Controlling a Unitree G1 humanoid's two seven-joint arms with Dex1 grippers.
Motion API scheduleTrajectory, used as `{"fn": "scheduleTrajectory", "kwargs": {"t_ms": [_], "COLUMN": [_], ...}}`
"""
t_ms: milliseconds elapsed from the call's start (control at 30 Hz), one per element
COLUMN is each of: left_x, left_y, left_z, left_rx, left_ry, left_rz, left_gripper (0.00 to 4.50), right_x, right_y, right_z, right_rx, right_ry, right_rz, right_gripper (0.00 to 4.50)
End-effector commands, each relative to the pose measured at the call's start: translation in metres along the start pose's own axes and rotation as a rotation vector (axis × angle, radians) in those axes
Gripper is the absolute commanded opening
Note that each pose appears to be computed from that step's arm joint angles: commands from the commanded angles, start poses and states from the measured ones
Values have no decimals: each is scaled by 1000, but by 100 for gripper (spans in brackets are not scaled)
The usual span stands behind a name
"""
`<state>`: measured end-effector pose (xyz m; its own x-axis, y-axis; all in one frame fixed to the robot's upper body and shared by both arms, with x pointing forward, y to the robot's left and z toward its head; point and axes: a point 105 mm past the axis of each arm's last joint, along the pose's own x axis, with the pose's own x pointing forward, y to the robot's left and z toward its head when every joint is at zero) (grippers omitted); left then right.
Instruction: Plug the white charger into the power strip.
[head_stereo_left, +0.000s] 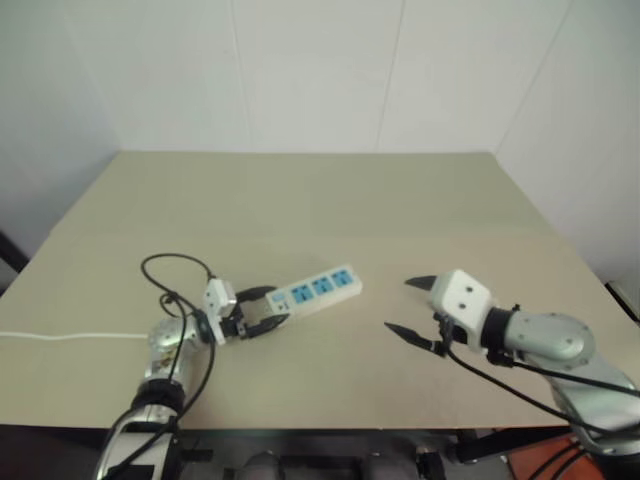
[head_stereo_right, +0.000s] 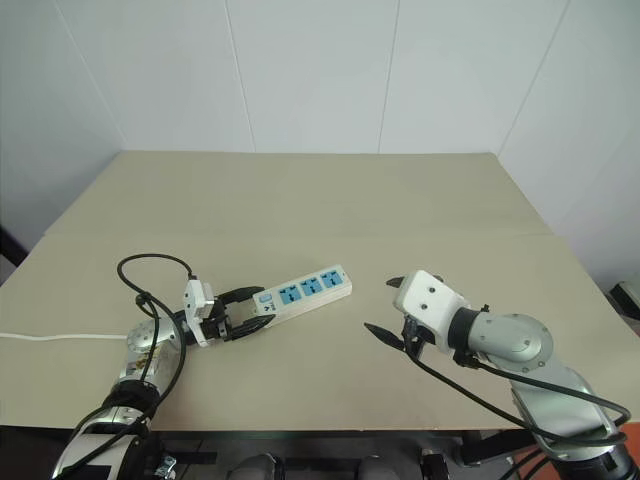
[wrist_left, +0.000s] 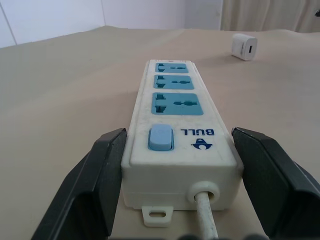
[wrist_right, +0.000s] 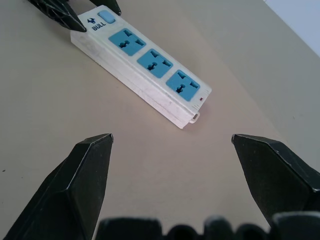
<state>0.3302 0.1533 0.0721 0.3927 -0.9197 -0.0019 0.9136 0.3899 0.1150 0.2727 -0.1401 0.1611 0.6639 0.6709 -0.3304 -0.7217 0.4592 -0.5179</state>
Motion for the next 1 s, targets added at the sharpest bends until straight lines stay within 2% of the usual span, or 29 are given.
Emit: {"fn": "scheduleTrajectory", "kwargs": {"t_ms": [33, 200, 300, 433, 567, 733, 1000], "left_x": [0, 1, 4, 9, 14, 17, 17], "left_y": [-16, -23, -25, -27, -26, -28, -32], "left_z": [0, 5, 6, 5, 5, 3, 3], "left_rx": [-68, -94, -89, -86, -78, -74, -64], "left_ry": [22, 59, 78, 111, 108, 99, 85], "left_rz": [-151, -277, -328, -376, -382, -389, -388], "left_gripper": [314, 314, 314, 314, 314, 314, 314], "right_x": [-7, -25, -41, -55, -50, -40, -22], "right_y": [-15, -35, -48, -70, -81, -87, -93], "right_z": [12, 2, -6, -17, -36, -48, -54], "right_rx": [-46, -167, -247, -476, -679, -858, -989], "right_ry": [-24, 93, 173, 298, 423, 482, 509], "right_rz": [-60, -17, 92, 252, 423, 609, 744], "right_gripper": [450, 450, 450, 450, 450, 450, 450]}}
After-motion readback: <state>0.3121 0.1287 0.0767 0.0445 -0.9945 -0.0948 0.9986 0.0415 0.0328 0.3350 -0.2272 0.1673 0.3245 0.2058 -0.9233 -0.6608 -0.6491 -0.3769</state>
